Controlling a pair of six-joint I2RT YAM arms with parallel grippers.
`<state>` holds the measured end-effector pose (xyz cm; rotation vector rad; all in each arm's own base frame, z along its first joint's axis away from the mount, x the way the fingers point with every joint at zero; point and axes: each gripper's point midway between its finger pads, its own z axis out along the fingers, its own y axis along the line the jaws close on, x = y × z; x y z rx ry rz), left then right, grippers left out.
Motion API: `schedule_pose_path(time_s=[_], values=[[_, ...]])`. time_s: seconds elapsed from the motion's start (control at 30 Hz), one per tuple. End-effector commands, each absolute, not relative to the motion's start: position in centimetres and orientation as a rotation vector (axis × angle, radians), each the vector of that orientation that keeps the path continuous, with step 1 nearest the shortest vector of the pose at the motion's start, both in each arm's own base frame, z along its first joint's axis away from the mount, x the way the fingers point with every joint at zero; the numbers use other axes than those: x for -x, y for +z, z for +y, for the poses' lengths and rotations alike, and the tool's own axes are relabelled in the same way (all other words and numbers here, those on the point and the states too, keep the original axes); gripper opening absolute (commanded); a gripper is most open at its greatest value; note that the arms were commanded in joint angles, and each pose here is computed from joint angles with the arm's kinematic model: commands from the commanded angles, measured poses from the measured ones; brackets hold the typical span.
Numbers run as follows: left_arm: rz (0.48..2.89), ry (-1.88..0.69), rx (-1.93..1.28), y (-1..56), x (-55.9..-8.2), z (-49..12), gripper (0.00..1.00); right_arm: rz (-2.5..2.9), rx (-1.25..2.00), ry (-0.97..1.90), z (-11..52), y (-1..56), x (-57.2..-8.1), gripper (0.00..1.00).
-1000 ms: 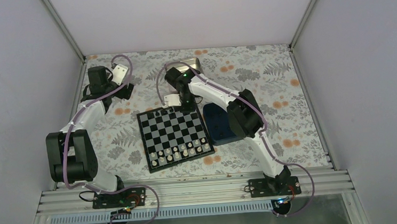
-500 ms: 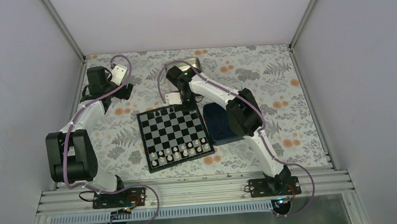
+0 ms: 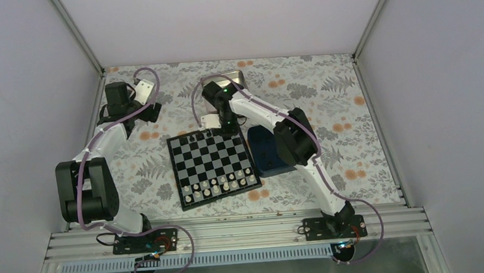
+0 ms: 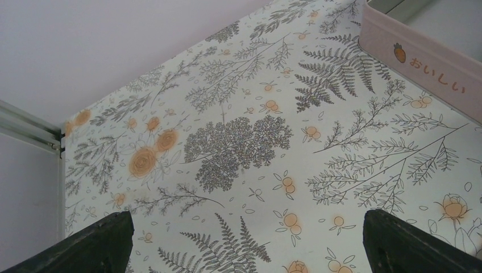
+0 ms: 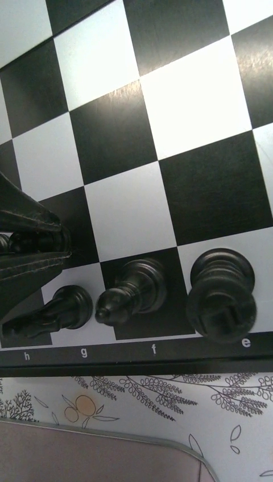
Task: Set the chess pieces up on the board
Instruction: Place the chess piece on the chessboard.
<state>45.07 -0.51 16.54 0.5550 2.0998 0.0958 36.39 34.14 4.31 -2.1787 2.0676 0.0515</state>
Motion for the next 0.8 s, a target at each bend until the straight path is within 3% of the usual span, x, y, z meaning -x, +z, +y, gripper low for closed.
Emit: schedule_pose_path(time_s=[0.0, 0.2, 0.47, 0.77], values=[[2.063, 0.076, -0.543, 17.3, -45.2, -0.7, 1.0, 2.052, 2.201, 0.081, 34.6, 4.2, -36.1, 0.11], [2.066, 0.077, -0.544, 17.2, -45.2, -0.6, 1.0, 2.054, 2.203, 0.088, 34.6, 4.0, -36.0, 0.11], [2.068, 0.078, -0.542, 17.1, -45.2, -0.6, 1.0, 2.052, 2.192, 0.089, 34.7, 4.6, -36.0, 0.23], [2.066, 0.077, -0.539, 17.3, -45.2, -0.5, 1.0, 2.038, 2.151, 0.089, 34.4, 7.9, -35.7, 0.27]])
